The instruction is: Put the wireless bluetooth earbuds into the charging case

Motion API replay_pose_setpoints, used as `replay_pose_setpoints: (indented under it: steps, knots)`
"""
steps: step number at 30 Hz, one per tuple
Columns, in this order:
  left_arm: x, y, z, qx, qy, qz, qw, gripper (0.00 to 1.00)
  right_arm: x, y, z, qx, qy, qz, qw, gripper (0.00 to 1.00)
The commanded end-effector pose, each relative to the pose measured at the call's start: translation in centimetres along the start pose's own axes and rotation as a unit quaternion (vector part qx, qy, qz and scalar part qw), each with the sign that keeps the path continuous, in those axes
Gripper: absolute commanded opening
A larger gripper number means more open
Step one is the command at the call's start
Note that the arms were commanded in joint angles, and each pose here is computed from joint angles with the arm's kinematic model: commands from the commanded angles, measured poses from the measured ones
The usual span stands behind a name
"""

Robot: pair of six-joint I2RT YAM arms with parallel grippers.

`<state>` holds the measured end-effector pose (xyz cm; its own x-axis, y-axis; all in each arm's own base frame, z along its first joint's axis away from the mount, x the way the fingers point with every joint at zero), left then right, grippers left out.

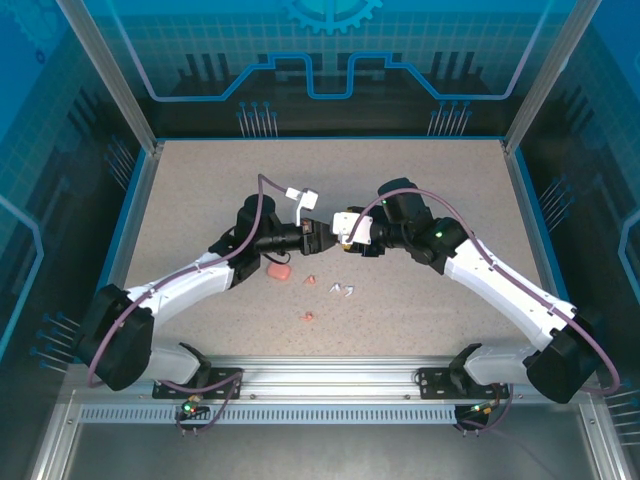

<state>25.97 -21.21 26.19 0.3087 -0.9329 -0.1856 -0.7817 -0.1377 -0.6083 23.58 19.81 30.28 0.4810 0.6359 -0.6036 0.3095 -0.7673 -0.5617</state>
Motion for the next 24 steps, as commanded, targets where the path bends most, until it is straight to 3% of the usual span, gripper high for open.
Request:
replay_pose_setpoints:
  steps: [1, 6, 12, 15, 16, 24]
  knots:
    - [0.2, -0.9, -0.8, 0.013, 0.011, -0.014, 1.000, 0.32, 0.2, -0.3, 0.1, -0.002, -0.001, -0.001, 1.000, 0.47]
    - [-0.1, -0.9, -1.1, 0.023, 0.010, -0.020, 0.999, 0.25, -0.4, -0.2, -0.4, 0.019, 0.003, 0.011, 1.000, 0.55]
    - [-0.8, -0.9, -1.6, 0.050, 0.008, -0.034, 0.998, 0.19, -2.5, -0.2, -0.4, 0.045, 0.014, -0.010, 0.999, 0.73]
    - [-1.2, -0.9, -2.1, 0.080, 0.012, -0.044, 0.996, 0.16, -4.1, -0.3, -0.2, 0.062, 0.022, -0.042, 0.997, 0.88]
    - [-1.4, -0.9, -2.3, 0.096, 0.016, -0.049, 0.994, 0.15, -4.7, -0.3, -0.1, 0.072, 0.027, -0.053, 0.996, 0.99]
    - [-2.6, -1.1, -4.2, 0.269, 0.060, -0.095, 0.957, 0.10, -9.7, -0.8, 0.2, 0.159, 0.076, -0.143, 0.974, 1.00]
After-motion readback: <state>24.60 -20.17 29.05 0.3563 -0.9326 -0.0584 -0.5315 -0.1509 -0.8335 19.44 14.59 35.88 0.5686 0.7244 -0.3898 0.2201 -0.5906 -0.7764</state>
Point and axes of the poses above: each hand's point on the last joint's axis, 136 mm out from that joint toward the fingers, its own x axis out along the fingers, its own z axis along the line the jaws close on, y = z × x, the point moved 10 cm from there along -x, back along the fingers, and after that the axes turned 3 degrees about -x, right-handed, at the moved point
